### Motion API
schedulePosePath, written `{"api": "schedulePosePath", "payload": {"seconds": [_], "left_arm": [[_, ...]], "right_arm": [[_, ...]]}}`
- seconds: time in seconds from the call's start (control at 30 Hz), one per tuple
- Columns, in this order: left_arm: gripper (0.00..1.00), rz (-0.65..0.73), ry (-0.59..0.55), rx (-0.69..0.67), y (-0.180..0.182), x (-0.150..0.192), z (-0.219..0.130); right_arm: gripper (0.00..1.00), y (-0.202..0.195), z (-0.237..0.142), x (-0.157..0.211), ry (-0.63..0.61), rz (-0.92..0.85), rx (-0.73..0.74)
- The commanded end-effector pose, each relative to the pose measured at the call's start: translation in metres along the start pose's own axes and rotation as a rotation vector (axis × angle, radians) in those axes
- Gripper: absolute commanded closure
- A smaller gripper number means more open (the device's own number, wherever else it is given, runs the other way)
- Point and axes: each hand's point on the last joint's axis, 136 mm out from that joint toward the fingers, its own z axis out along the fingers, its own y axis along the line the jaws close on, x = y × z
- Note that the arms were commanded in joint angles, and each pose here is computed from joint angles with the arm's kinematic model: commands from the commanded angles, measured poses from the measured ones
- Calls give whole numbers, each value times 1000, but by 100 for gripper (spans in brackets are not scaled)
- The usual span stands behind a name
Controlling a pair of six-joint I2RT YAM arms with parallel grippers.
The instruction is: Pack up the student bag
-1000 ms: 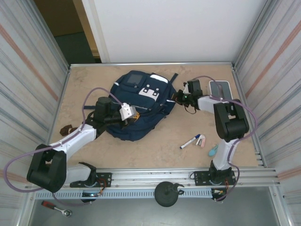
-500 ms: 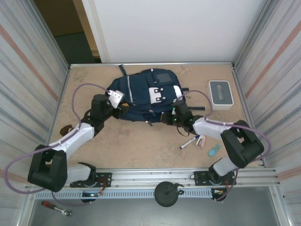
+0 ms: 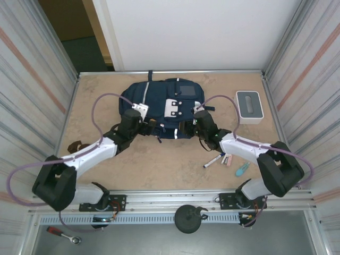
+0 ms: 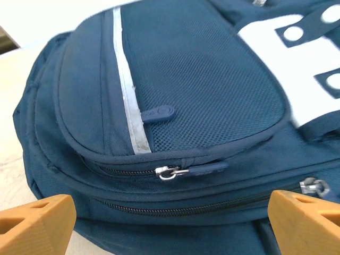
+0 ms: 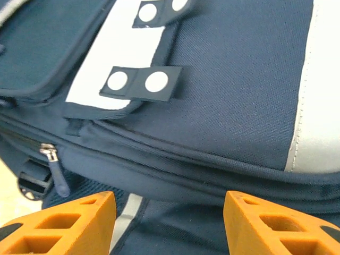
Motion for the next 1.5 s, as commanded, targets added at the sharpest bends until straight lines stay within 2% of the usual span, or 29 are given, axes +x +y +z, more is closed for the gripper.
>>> {"api": "schedulePosePath", "payload": {"seconds": [0.0, 0.2, 0.43, 0.63, 0.8, 1.03, 1.23, 1.37, 1.47], "left_arm": [[6, 33, 13, -78, 9, -6, 7], [3, 81, 47, -75, 3, -4, 28], [6, 49, 57, -144, 23, -9, 45], [14, 29, 41, -162, 33, -13, 42], [24, 11, 67, -167, 42, -1, 36], [35, -77, 61, -93, 48, 11, 25], [43, -84, 72, -57, 46, 15, 20], [41, -102, 62, 16, 33, 9, 15], [25, -60, 30, 32, 18, 1, 8]], "right_arm": [[45, 6, 9, -11, -27, 1, -24], [45, -9, 25, 3, 19, 7, 15], [45, -38, 31, 18, 65, -42, 148], [44, -51, 29, 24, 82, -81, 211], [44, -57, 28, 25, 87, -88, 228], [44, -62, 29, 26, 91, -86, 238], [44, -65, 28, 24, 86, -82, 243], [44, -67, 29, 25, 86, -77, 242], [44, -67, 29, 25, 86, -76, 242]]}}
